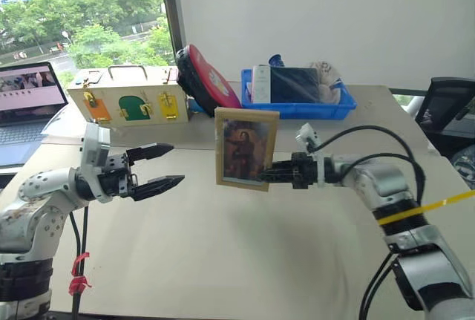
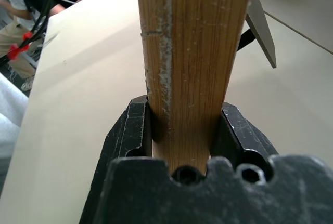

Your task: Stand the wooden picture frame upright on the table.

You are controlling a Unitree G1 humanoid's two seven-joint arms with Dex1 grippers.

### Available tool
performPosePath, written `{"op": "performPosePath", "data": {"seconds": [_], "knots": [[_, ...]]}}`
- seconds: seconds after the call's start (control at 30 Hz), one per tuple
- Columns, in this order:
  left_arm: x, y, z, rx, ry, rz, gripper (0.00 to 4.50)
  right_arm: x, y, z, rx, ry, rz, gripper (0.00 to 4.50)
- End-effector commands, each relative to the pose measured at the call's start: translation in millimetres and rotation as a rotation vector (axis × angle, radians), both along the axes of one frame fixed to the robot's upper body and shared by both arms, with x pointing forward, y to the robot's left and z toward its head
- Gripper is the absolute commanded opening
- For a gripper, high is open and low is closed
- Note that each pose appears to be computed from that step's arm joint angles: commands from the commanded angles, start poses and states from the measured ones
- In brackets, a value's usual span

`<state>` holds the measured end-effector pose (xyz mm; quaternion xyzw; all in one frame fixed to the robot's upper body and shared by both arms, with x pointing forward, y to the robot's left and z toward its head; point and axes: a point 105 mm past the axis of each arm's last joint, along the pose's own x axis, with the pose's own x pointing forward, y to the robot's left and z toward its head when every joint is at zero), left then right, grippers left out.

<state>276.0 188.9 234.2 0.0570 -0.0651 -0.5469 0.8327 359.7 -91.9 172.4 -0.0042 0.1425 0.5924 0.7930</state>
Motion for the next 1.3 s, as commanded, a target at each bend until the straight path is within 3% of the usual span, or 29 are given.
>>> {"op": "performPosePath", "data": {"seconds": [0.03, 0.27, 0.37, 0.57, 0.87, 1.07, 1.1, 1.3], "knots": [[-14, 1, 10, 0.005, -0.016, -0.032, 4.5, 11, -1, 4, 0.018, -0.031, 0.009, 1.26], [-24, -2, 5, 0.015, 0.066, -0.089, 4.5, 2, 2, -24, 0.021, 0.144, 0.092, 1.26], [-24, -1, 4, 0.023, 0.065, -0.078, 4.5, -9, 4, -38, -0.003, 0.151, 0.152, 1.26], [-21, 15, 0, 0.084, 0.065, 0.002, 4.5, -2, -1, -58, -0.05, 0.104, 0.092, 1.25], [-25, 31, -10, 0.144, 0.104, 0.044, 4.5, -5, -3, -73, -0.038, 0.14, 0.052, 1.25], [-24, 30, -14, 0.14, 0.119, 0.03, 4.5, -4, -4, -62, 0.002, 0.137, 0.038, 1.25], [-24, 30, -14, 0.136, 0.12, 0.028, 4.5, -6, -5, -61, -0.001, 0.134, 0.048, 2.26], [-15, 27, -9, 0.074, 0.088, 0.027, 4.5, -14, -23, -54, -0.038, 0.075, 0.013, 4.13]]}}
